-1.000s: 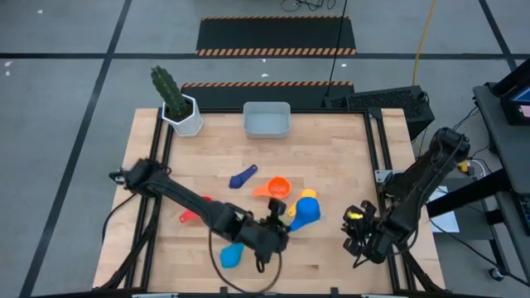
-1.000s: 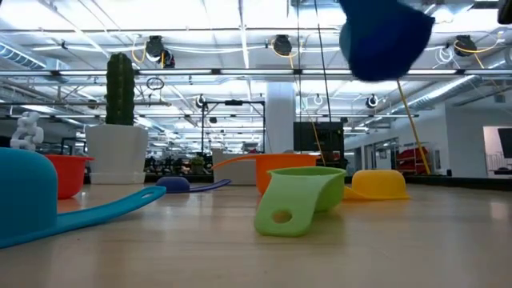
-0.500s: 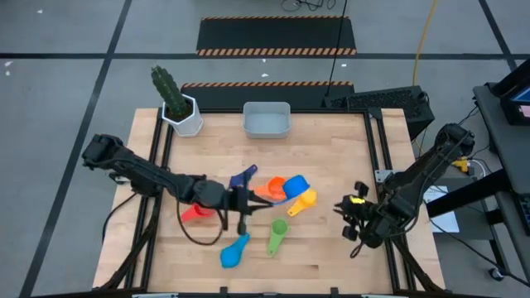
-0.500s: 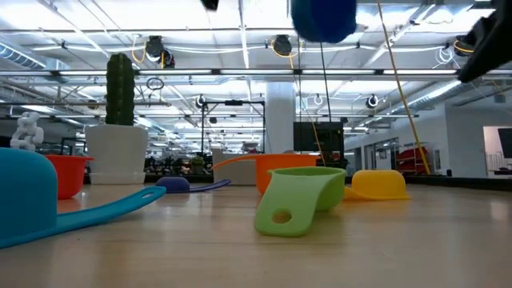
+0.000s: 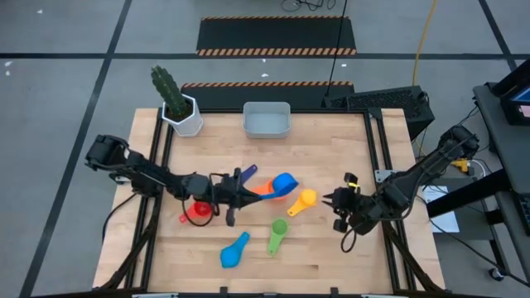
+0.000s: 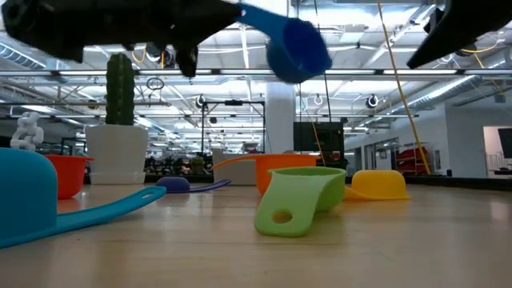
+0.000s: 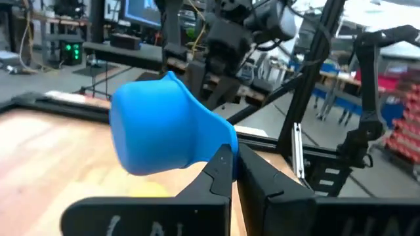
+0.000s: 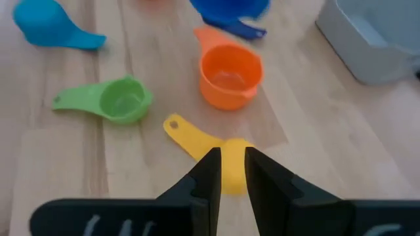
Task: Nest measuring cups in basket
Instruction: Stack the blue measuring cup on top of the orange measuring cup
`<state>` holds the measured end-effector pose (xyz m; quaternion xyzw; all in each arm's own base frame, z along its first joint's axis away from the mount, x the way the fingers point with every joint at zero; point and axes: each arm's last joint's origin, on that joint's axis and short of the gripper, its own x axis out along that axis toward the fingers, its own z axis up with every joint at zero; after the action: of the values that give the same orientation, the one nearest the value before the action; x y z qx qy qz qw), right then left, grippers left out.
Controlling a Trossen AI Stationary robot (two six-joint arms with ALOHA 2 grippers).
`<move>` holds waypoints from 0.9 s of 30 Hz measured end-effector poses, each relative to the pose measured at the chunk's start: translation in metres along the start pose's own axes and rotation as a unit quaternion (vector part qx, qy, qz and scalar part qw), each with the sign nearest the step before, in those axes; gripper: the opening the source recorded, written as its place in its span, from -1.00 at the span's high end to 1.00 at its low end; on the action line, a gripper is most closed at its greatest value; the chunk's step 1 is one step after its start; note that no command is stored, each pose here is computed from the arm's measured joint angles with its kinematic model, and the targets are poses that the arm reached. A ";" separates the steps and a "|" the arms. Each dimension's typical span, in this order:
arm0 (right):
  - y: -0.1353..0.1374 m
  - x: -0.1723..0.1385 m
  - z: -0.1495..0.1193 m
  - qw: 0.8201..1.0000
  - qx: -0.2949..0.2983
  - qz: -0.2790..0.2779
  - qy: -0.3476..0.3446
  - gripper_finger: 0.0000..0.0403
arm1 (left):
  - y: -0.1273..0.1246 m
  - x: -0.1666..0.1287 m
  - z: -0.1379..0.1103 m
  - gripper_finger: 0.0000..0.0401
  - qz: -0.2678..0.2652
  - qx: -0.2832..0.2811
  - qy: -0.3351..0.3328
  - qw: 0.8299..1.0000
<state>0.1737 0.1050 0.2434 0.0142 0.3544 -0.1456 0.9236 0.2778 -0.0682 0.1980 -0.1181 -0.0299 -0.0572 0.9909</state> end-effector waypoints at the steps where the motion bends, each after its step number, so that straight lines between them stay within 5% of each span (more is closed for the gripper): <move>1: 0.000 0.001 0.002 1.000 -0.007 0.002 -0.005 0.70 | 0.000 -0.004 -0.002 0.96 0.001 -0.007 -0.007 1.000; 19: -0.003 0.010 0.025 0.998 -0.013 0.009 -0.068 0.70 | 0.017 0.014 -0.072 0.96 0.060 -0.141 -0.052 0.987; 27: -0.002 0.010 0.025 0.998 -0.016 0.021 -0.062 0.70 | 0.007 0.011 -0.077 0.96 0.092 -0.148 -0.057 0.983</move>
<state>0.1964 0.0967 0.2554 -0.0026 0.2980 -0.1213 0.9468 0.2933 -0.0810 0.1231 -0.2685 -0.0669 0.0370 0.9602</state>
